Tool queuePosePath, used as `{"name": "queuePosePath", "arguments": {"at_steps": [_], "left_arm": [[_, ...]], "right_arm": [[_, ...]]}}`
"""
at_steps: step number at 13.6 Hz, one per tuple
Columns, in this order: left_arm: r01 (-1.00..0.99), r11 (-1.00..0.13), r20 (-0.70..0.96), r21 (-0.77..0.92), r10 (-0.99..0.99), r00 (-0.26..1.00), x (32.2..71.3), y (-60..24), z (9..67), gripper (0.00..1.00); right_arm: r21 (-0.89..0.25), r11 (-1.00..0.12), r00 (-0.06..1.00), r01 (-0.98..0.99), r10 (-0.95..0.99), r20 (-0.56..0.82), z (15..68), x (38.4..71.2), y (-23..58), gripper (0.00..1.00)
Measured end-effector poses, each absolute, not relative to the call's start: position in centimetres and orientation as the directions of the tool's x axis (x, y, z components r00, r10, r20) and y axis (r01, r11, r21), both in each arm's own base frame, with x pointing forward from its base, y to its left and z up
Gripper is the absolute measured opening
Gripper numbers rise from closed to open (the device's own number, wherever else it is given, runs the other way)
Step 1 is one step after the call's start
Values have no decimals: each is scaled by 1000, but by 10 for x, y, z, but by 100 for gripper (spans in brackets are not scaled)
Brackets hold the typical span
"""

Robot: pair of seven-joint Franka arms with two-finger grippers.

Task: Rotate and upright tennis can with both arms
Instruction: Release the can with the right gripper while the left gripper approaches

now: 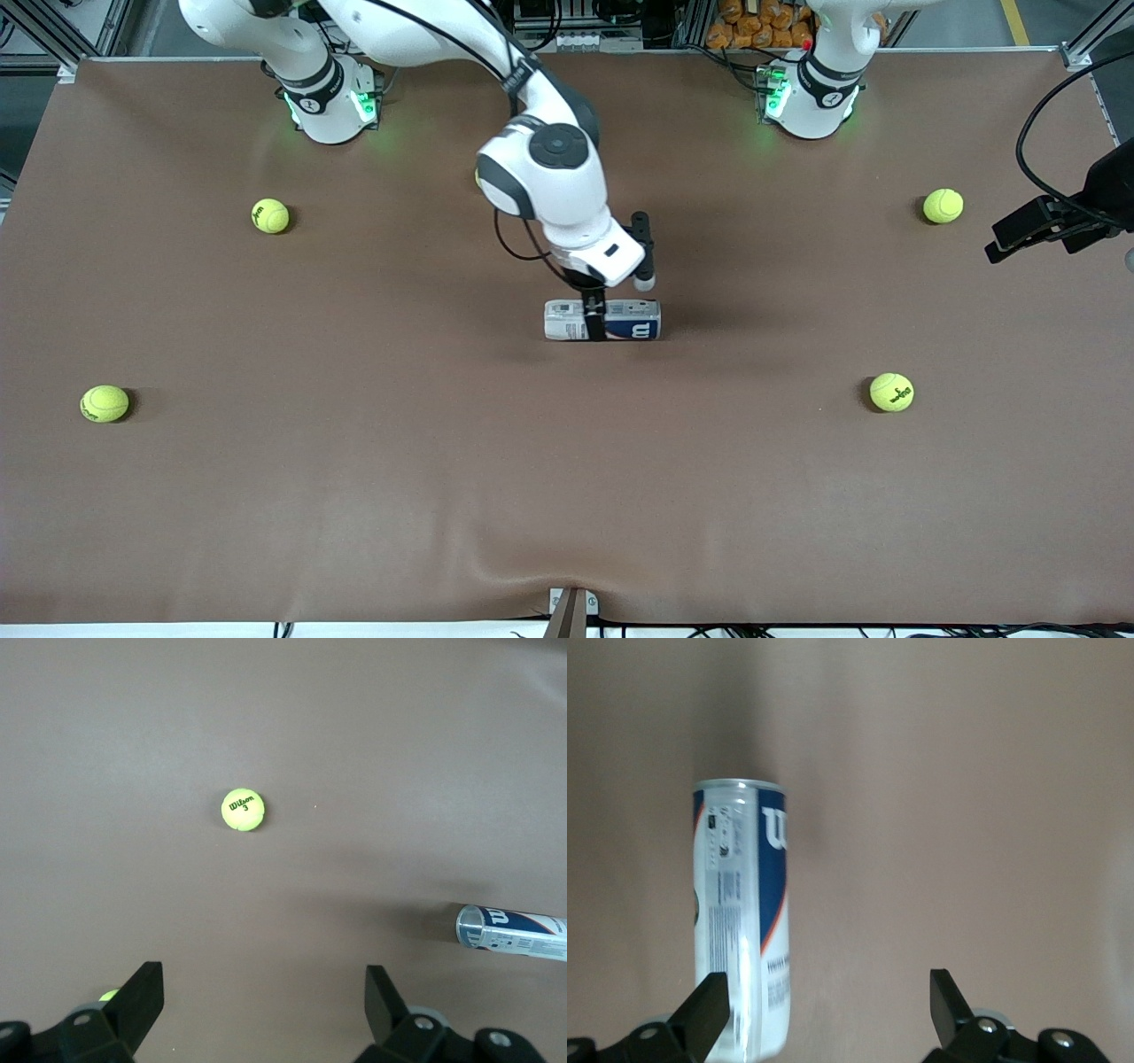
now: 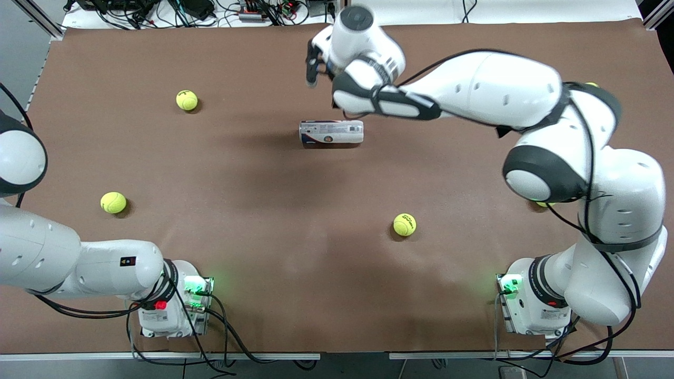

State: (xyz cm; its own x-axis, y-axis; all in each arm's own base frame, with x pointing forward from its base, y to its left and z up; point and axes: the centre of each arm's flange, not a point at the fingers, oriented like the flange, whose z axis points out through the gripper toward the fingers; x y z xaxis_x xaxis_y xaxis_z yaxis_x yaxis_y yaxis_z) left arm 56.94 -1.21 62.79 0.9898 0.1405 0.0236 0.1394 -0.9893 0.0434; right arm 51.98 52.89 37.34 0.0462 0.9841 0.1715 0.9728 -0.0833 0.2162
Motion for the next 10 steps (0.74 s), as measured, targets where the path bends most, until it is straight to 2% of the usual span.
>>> {"name": "queuePosePath", "arguments": {"at_steps": [3,5,10], "left_arm": [[132,-990,-18,40,131,991,581,-17,604,100],[127,-991,-56,38,125,991,590,-19,581,100],[134,-989,-131,58,126,983,608,-20,537,100]], "right_arm": [[171,-234,205,957,963,176,421,518,510,100],[166,-301,269,939,945,188,444,522,497,100],[165,-443,410,881,890,199,453,579,425,100]]}}
